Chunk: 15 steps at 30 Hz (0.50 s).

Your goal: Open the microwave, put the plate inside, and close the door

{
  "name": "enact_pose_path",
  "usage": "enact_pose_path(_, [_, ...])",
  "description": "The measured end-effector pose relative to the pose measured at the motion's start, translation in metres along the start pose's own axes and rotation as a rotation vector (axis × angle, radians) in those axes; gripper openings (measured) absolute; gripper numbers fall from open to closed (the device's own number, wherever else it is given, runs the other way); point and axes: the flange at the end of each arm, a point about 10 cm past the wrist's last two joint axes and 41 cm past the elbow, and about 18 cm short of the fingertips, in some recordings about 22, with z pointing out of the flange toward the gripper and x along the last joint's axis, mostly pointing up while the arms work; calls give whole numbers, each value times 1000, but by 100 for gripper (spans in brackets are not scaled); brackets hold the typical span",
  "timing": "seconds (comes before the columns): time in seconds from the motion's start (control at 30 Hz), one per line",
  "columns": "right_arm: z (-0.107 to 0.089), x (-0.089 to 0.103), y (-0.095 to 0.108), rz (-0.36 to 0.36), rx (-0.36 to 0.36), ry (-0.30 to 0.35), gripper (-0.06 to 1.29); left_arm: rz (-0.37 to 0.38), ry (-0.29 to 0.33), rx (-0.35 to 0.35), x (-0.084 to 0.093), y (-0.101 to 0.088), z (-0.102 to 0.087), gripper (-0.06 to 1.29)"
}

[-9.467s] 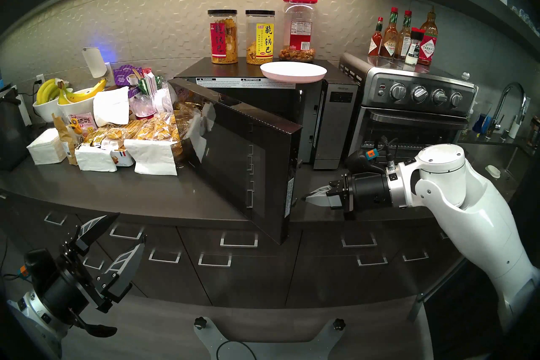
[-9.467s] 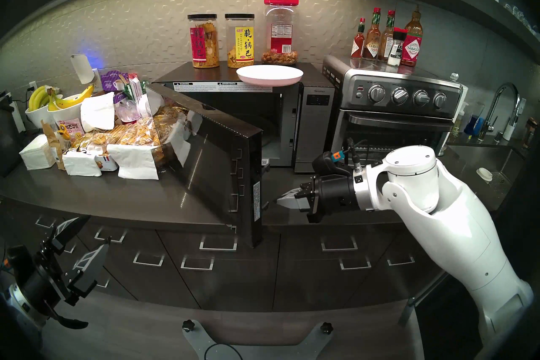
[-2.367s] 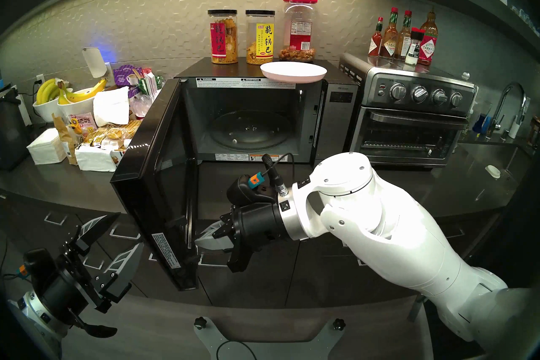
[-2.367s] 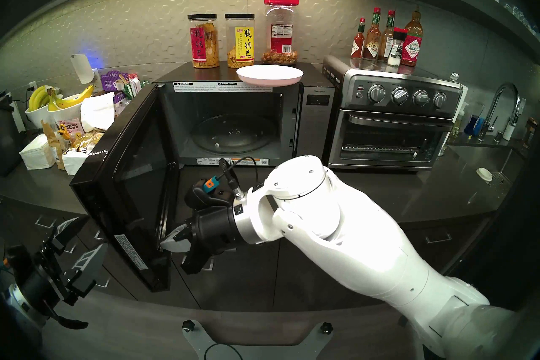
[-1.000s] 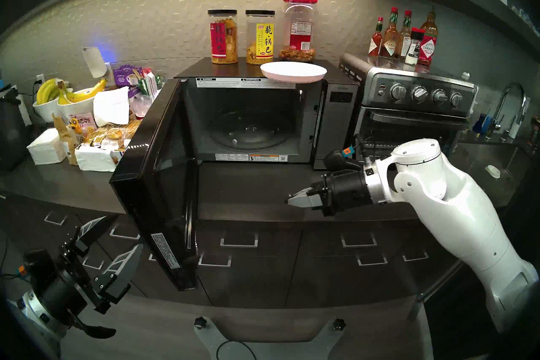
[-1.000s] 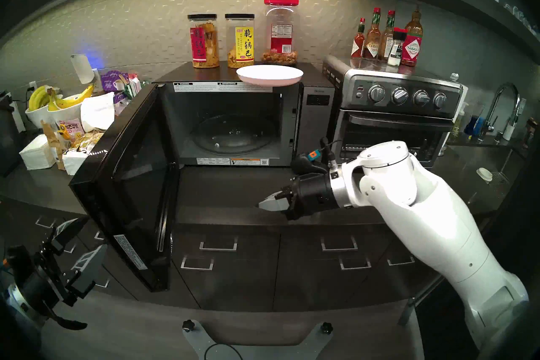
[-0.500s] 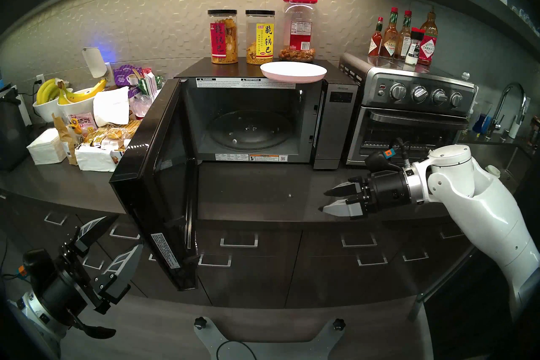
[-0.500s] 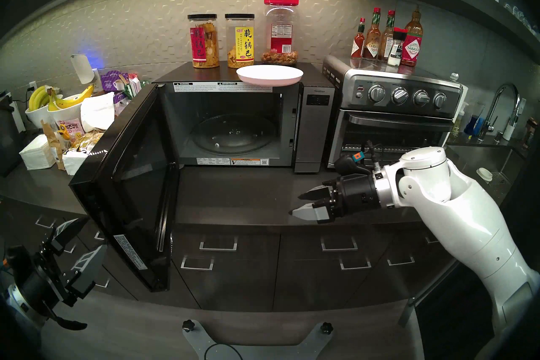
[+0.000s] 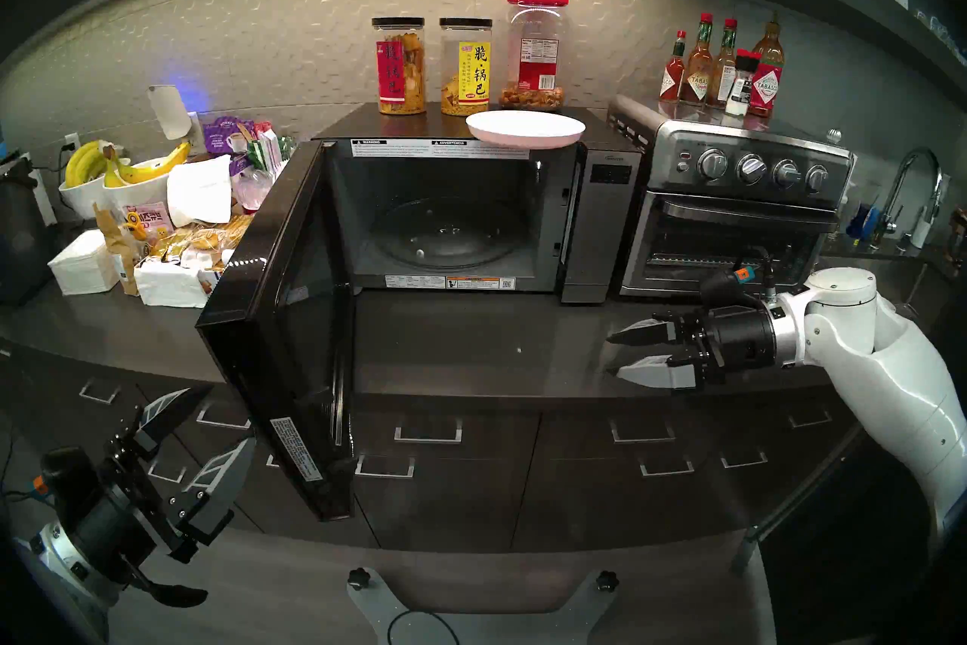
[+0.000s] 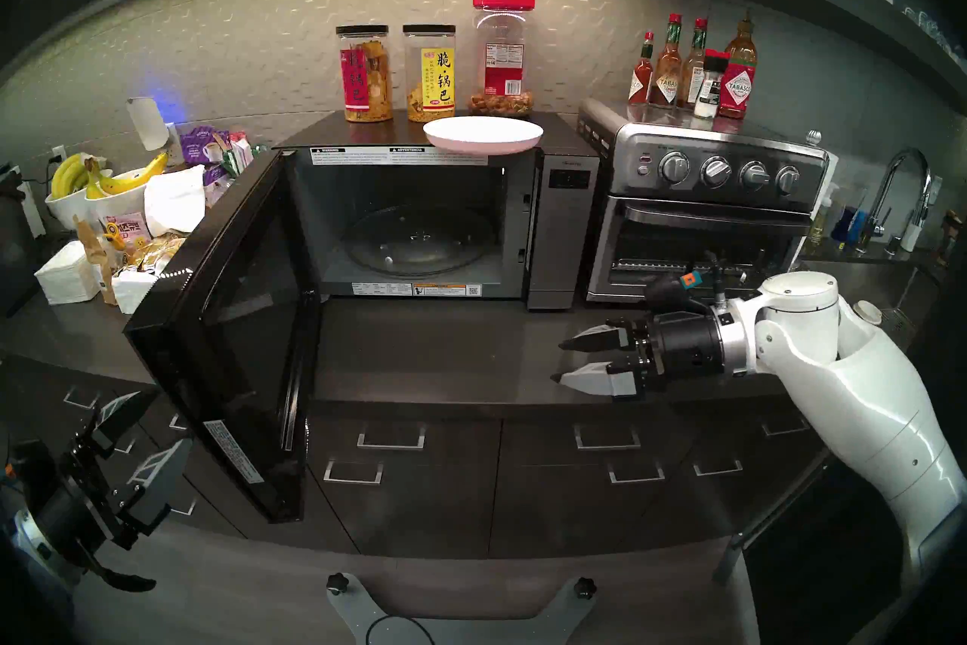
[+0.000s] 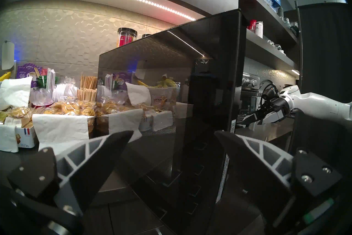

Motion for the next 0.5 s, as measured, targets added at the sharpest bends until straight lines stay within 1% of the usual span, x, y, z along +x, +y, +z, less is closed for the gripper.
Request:
enact_pose_path(0.27, [-2,-3,-1,-35,-25,40,122,0,1,1,0,0,0,127])
enact_pose_path(0.5, [-7,-3,-2,-46,-46,58,122,0,1,1,0,0,0,127])
